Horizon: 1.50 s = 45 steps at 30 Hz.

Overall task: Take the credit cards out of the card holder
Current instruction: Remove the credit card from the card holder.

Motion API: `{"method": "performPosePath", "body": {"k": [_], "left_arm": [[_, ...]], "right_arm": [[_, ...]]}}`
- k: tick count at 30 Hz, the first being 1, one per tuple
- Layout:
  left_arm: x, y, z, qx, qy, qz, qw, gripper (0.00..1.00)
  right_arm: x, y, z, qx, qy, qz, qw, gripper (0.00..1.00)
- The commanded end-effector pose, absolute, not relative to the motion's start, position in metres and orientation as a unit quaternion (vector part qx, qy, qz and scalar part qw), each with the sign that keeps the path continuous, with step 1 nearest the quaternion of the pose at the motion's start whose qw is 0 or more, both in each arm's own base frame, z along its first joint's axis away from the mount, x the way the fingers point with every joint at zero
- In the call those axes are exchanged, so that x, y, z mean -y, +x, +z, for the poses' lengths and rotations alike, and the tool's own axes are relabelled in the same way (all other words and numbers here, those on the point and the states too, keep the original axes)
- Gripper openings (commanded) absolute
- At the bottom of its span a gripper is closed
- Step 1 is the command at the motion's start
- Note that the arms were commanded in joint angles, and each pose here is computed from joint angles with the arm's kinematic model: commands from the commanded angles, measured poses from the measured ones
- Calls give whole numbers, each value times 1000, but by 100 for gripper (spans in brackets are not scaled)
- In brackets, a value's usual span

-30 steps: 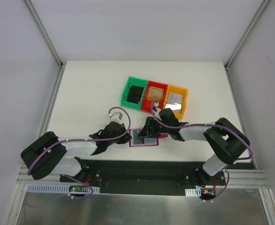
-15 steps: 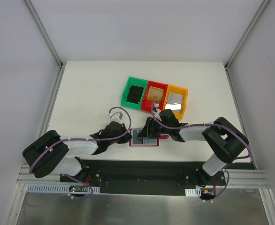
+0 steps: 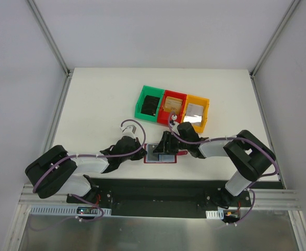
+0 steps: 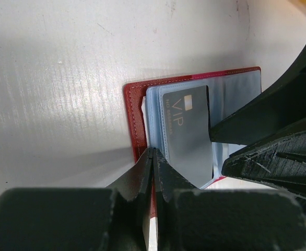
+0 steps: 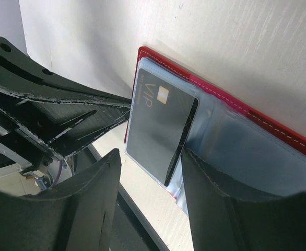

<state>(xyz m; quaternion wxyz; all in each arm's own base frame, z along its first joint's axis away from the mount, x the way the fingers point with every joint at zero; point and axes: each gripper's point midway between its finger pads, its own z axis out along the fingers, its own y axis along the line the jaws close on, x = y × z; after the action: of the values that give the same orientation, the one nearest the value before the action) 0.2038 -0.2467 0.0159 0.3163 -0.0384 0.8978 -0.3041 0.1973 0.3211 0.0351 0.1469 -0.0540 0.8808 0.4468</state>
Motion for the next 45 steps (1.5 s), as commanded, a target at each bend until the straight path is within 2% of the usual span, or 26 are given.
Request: {"method": "performPosePath", "body": {"k": [1, 30, 45], "left_arm": [[239, 191, 0, -910, -40, -288, 295, 0], [237, 192, 0, -909, -43, -289, 297, 0], [240, 190, -6, -915, -38, -285, 284, 0]], "right_arm": [[-318, 196, 30, -884, -55, 438, 150, 53], [-305, 197, 23, -899, -49, 408, 152, 57], [-326, 196, 55, -855, -68, 487, 168, 52]]}}
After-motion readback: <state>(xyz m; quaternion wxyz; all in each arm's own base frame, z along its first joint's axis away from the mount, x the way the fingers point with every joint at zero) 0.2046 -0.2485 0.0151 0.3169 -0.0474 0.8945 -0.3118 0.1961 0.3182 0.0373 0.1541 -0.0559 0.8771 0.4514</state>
